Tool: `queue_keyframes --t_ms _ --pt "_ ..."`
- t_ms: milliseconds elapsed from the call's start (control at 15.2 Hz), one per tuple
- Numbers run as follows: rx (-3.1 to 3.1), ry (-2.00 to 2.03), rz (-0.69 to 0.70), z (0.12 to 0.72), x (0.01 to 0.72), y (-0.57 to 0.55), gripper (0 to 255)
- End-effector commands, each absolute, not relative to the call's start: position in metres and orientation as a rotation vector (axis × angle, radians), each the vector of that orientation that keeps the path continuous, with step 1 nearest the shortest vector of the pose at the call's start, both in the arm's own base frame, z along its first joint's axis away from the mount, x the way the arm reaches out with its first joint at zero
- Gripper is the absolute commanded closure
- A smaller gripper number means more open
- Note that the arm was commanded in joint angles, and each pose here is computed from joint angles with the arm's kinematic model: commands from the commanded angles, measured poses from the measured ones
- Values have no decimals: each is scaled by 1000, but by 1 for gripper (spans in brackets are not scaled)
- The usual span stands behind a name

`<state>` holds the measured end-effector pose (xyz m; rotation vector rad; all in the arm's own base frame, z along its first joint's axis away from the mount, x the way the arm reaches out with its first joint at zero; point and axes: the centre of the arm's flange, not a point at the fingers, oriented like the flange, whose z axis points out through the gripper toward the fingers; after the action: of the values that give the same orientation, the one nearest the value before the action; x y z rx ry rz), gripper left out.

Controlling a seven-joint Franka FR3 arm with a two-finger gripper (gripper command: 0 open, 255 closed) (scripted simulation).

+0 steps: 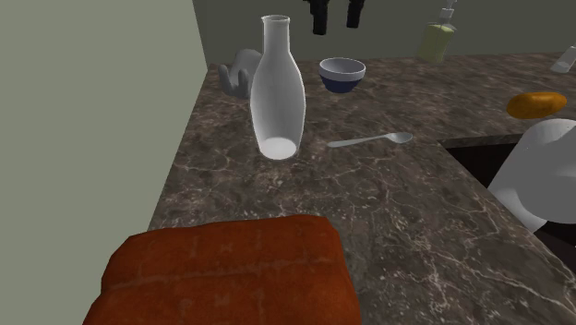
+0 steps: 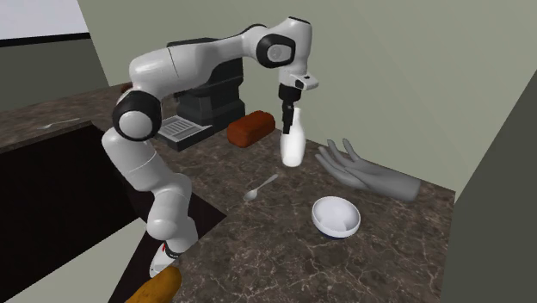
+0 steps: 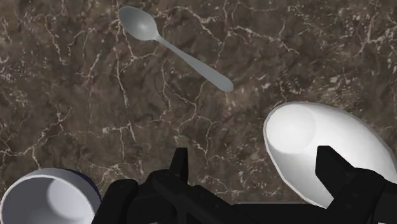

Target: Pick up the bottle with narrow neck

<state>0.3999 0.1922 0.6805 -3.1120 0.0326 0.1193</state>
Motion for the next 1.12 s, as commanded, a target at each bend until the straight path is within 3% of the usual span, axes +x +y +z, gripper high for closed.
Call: queue_keyframes --t_ms 0,528,1056 --pt "-3113 22 114 689 410 216 0" --pt "-3120 -18 97 721 447 296 0" --pt "-3120 -18 97 681 447 296 0"
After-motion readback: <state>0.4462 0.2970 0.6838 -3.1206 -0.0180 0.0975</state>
